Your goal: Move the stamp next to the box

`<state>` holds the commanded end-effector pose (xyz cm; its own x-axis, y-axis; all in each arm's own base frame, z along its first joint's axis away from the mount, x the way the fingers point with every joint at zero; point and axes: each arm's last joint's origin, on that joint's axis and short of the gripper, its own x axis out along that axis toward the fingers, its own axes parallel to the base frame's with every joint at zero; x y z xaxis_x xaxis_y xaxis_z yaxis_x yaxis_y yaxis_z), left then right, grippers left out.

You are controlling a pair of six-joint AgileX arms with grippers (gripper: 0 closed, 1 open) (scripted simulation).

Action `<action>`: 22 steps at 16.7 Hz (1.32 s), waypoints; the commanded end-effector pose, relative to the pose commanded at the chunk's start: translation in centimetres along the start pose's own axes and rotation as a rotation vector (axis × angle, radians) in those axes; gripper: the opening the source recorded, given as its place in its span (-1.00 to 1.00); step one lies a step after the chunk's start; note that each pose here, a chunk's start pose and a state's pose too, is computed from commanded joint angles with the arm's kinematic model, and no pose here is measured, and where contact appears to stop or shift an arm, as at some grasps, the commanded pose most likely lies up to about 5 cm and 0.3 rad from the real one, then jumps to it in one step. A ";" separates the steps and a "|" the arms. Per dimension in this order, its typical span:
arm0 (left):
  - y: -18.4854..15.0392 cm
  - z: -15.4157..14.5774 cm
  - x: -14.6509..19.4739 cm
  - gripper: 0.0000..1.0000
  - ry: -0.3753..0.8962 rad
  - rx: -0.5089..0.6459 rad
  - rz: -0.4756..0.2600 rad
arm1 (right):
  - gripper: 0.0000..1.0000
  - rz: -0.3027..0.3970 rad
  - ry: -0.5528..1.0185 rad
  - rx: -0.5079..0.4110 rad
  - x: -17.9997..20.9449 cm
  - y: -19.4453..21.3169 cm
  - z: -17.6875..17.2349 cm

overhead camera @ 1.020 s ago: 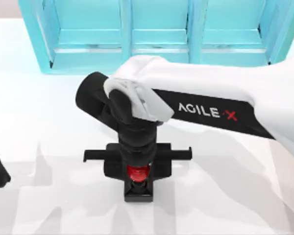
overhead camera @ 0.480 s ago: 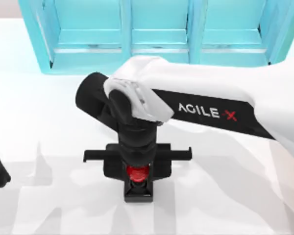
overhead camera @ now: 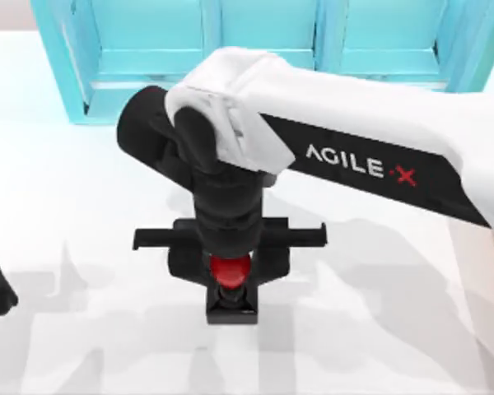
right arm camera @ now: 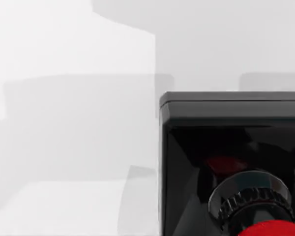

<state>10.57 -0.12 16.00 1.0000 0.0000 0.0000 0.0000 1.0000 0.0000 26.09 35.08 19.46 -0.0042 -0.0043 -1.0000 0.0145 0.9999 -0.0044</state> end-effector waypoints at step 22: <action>0.0 0.0 0.0 1.00 0.000 0.000 0.000 | -1.00 0.005 -0.006 -0.004 -9.1 -23.6 18.5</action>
<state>10.57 -0.12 16.00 1.0000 0.0000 0.0000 0.0000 1.0000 0.0000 44.28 11.24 28.56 0.0017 0.0003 -1.0000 0.0102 0.9999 0.0003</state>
